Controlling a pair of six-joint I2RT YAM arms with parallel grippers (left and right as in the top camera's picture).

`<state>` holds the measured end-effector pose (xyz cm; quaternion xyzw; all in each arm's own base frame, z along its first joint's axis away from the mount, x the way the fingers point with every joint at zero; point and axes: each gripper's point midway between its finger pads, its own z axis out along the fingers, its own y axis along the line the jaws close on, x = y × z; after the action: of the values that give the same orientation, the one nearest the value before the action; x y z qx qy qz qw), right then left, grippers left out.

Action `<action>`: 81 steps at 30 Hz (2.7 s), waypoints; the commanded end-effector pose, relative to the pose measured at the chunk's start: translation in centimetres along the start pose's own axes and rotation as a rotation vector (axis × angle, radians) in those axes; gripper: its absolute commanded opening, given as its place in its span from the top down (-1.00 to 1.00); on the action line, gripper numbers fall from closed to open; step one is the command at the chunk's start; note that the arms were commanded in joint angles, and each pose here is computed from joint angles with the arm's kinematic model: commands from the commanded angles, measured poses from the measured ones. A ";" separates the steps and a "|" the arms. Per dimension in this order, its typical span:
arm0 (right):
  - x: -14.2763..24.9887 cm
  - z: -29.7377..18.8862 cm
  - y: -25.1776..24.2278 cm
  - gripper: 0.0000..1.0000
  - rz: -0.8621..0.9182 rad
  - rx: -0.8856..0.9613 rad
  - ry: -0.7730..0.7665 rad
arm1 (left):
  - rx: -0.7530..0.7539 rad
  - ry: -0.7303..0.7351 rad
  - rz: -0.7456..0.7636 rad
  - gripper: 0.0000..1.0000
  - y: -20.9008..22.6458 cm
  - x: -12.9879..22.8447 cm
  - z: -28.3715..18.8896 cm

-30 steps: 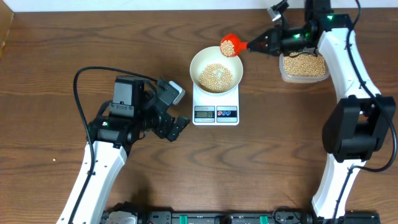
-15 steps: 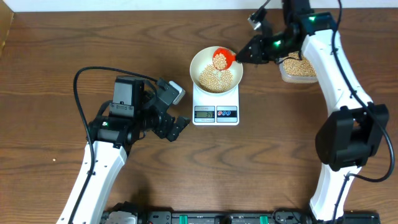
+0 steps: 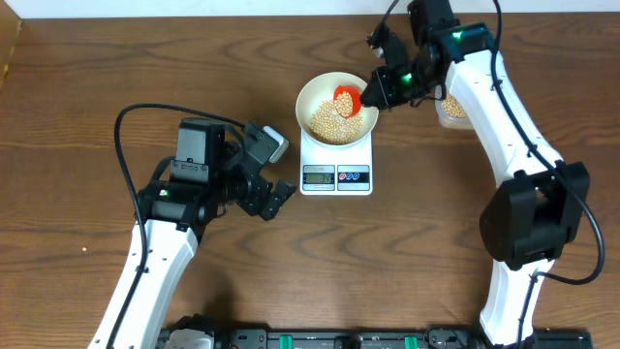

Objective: Scoop item into bowl and weigh 50g on scale
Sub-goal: 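Tilt red scoop with right gripper to pour soybeans into bowl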

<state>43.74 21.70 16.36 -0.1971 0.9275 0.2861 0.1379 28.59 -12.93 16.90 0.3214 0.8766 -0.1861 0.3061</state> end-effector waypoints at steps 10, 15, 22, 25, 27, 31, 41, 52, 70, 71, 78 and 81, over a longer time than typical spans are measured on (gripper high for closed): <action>-1.2 -0.7 0.3 0.98 -0.155 0.069 -0.042 | -0.001 0.008 0.009 -0.86 0.0 0.2 0.2; -1.1 -0.4 0.3 0.98 -0.189 0.110 -0.031 | -0.001 0.008 0.008 -0.86 0.0 0.2 0.2; -1.1 0.0 0.9 0.98 -0.216 0.115 -0.028 | -0.001 0.008 0.008 -0.86 0.0 0.2 0.2; -1.2 0.0 0.9 0.98 -0.208 0.108 -0.032 | -0.001 0.008 0.008 -0.86 0.0 0.2 0.2; -1.2 -0.1 1.2 0.98 -0.206 0.089 -0.034 | -0.001 0.008 0.008 -0.86 0.0 0.2 0.2; -1.3 -0.3 1.5 0.98 -0.178 0.042 -0.044 | -0.001 0.008 0.008 -0.86 0.0 0.2 0.2; -1.7 -1.7 1.3 0.98 -0.116 -0.064 -0.079 | -0.001 0.008 0.008 -0.86 0.0 0.2 0.2; -1.7 -1.8 1.1 0.98 -0.112 -0.065 -0.082 | -0.001 0.008 0.008 -0.86 0.0 0.2 0.2; -1.7 -2.0 1.5 0.98 -0.109 -0.096 -0.087 | -0.001 0.008 0.008 -0.86 0.0 0.2 0.2; -1.7 -2.1 1.5 0.98 -0.110 -0.096 -0.088 | -0.001 0.008 0.008 -0.86 0.0 0.2 0.2; -1.8 -2.4 1.6 0.98 -0.125 -0.080 -0.096 | -0.001 0.008 0.008 -0.86 0.0 0.2 0.2; -1.8 -2.5 1.3 0.98 -0.131 -0.043 -0.095 | -0.001 0.008 0.008 -0.86 0.0 0.2 0.2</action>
<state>44.45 21.84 17.37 -0.2385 0.9033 0.3145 0.1681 28.59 -12.93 16.90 0.3214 0.8766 -0.1861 0.3061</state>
